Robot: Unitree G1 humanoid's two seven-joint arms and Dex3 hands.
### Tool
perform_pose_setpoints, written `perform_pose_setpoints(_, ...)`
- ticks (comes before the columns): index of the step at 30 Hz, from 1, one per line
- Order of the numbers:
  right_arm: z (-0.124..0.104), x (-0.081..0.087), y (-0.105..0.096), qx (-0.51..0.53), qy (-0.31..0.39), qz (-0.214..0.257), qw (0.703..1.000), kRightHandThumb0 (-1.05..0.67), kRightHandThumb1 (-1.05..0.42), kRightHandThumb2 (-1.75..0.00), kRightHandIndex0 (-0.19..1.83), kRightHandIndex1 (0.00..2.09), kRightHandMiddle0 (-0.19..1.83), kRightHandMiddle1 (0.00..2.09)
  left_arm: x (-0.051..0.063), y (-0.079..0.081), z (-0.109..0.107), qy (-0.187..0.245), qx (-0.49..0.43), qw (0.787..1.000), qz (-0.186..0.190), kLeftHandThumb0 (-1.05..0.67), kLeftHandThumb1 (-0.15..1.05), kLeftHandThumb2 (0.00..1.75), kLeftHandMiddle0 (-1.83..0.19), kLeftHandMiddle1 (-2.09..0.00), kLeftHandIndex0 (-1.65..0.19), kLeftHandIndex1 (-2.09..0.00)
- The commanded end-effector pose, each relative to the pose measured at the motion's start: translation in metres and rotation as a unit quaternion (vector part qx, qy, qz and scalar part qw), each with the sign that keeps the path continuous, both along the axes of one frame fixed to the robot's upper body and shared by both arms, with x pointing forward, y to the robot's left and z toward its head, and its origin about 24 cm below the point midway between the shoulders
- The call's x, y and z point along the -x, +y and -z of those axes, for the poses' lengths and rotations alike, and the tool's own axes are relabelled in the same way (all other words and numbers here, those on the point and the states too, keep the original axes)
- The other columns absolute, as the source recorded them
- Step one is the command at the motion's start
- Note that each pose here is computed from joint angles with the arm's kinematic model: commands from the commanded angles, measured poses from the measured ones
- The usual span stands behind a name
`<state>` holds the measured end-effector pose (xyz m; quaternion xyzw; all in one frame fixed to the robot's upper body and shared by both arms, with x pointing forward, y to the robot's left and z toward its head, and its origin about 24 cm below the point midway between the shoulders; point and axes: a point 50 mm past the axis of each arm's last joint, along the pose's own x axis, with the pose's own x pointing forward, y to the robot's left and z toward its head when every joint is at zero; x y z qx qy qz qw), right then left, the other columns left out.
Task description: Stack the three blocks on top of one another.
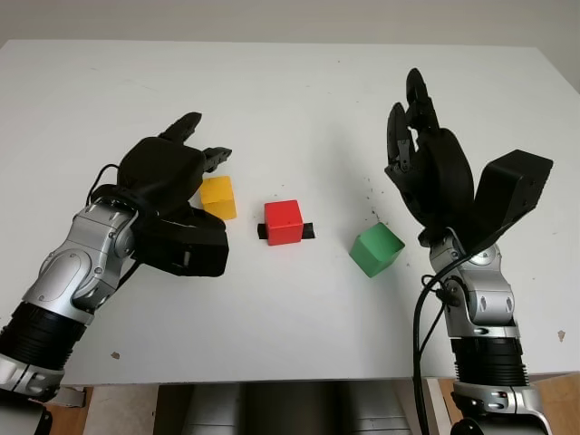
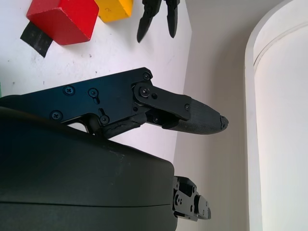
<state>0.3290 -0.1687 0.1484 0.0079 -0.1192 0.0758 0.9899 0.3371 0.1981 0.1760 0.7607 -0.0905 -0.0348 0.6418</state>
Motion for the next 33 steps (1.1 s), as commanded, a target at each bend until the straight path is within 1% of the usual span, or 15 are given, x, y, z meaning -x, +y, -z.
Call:
perform_pose_setpoints(1, -0.0038, 0.0024, -0.0027, 0.004, -0.008, 0.005, 1.0, -0.59, -1.05, -0.67, -0.19, 0.0, -0.19, 0.0, 0.0005, -0.001, 0.0044, 0.001, 0.007, 1.0, 0.002, -0.83, 1.04, 0.06, -0.06, -0.06, -0.29, -0.6)
perform_pose_setpoints(3, -0.0039, 0.0022, -0.0027, 0.004, -0.008, 0.004, 1.0, -0.59, -1.05, -0.66, -0.19, 0.0, -0.19, 0.0, 0.0005, -0.0009, 0.0052, 0.0, 0.011, 1.0, 0.002, -0.82, 1.04, 0.05, -0.07, -0.06, -0.24, -0.77)
perform_pose_setpoints(6, -0.0038, 0.0021, -0.0029, 0.008, -0.009, 0.002, 1.0, -0.6, -1.05, -0.67, -0.19, 0.0, -0.19, 0.0, 0.0005, -0.0002, 0.0067, -0.009, 0.011, 1.0, 0.005, -0.79, 1.03, 0.05, -0.1, -0.06, -0.26, -0.88)
perform_pose_setpoints(13, -0.0049, 0.0028, -0.0049, 0.015, -0.012, -0.001, 1.0, -0.58, -1.05, -0.69, -0.19, 0.0, -0.19, 0.0, -0.0005, 0.0007, 0.0063, -0.035, 0.011, 0.999, 0.006, -0.66, 1.03, 0.05, -0.21, -0.08, -0.36, -0.97)
perform_pose_setpoints(18, -0.0054, 0.0029, -0.0047, 0.01, -0.009, -0.001, 1.0, -0.58, -1.05, -0.69, -0.19, 0.0, -0.19, 0.0, -0.0009, -0.0004, 0.0072, -0.035, 0.005, 0.999, 0.011, -0.64, 1.04, 0.06, -0.25, -0.07, -0.38, -1.01)
perform_pose_setpoints(22, -0.0052, 0.0031, -0.0053, 0.012, -0.009, 0.0, 1.0, -0.58, -1.05, -0.69, -0.19, 0.0, -0.19, 0.0, -0.0011, -0.0002, 0.0083, -0.033, 0.004, 0.999, 0.013, -0.58, 1.05, 0.06, -0.26, -0.07, -0.4, -1.04)
perform_pose_setpoints(25, -0.0054, 0.0032, -0.0049, 0.01, -0.01, 0.0, 1.0, -0.58, -1.05, -0.7, -0.19, 0.0, -0.19, 0.0, -0.0016, -0.0001, 0.0085, -0.034, 0.003, 0.999, 0.014, -0.58, 1.04, 0.06, -0.28, -0.06, -0.4, -1.1)
perform_pose_setpoints(27, -0.0056, 0.0032, -0.0045, 0.011, -0.01, -0.003, 1.0, -0.58, -1.05, -0.7, -0.19, 0.0, -0.19, 0.0, -0.002, 0.0001, 0.0091, -0.032, 0.0, 0.999, 0.014, -0.61, 1.03, 0.05, -0.28, -0.06, -0.37, -1.08)
perform_pose_setpoints(30, -0.0056, 0.0035, -0.0042, 0.01, -0.01, -0.001, 1.0, -0.59, -1.05, -0.7, -0.19, 0.0, -0.19, 0.0, -0.0027, -0.0002, 0.0106, -0.025, -0.004, 1.0, 0.012, -0.66, 1.01, 0.05, -0.27, -0.05, -0.38, -0.96)
perform_pose_setpoints(31, -0.0055, 0.0035, -0.0042, 0.01, -0.01, -0.001, 1.0, -0.59, -1.05, -0.69, -0.19, 0.0, -0.19, 0.0, -0.0028, -0.0004, 0.011, -0.023, -0.004, 1.0, 0.013, -0.66, 1.01, 0.05, -0.27, -0.05, -0.39, -0.93)
perform_pose_setpoints(33, -0.0054, 0.0034, -0.0044, 0.009, -0.011, 0.0, 1.0, -0.59, -1.05, -0.69, -0.19, 0.0, -0.19, 0.0, -0.0029, -0.0009, 0.0116, -0.022, 0.004, 1.0, 0.016, -0.58, 1.02, 0.06, -0.27, -0.05, -0.43, -0.92)
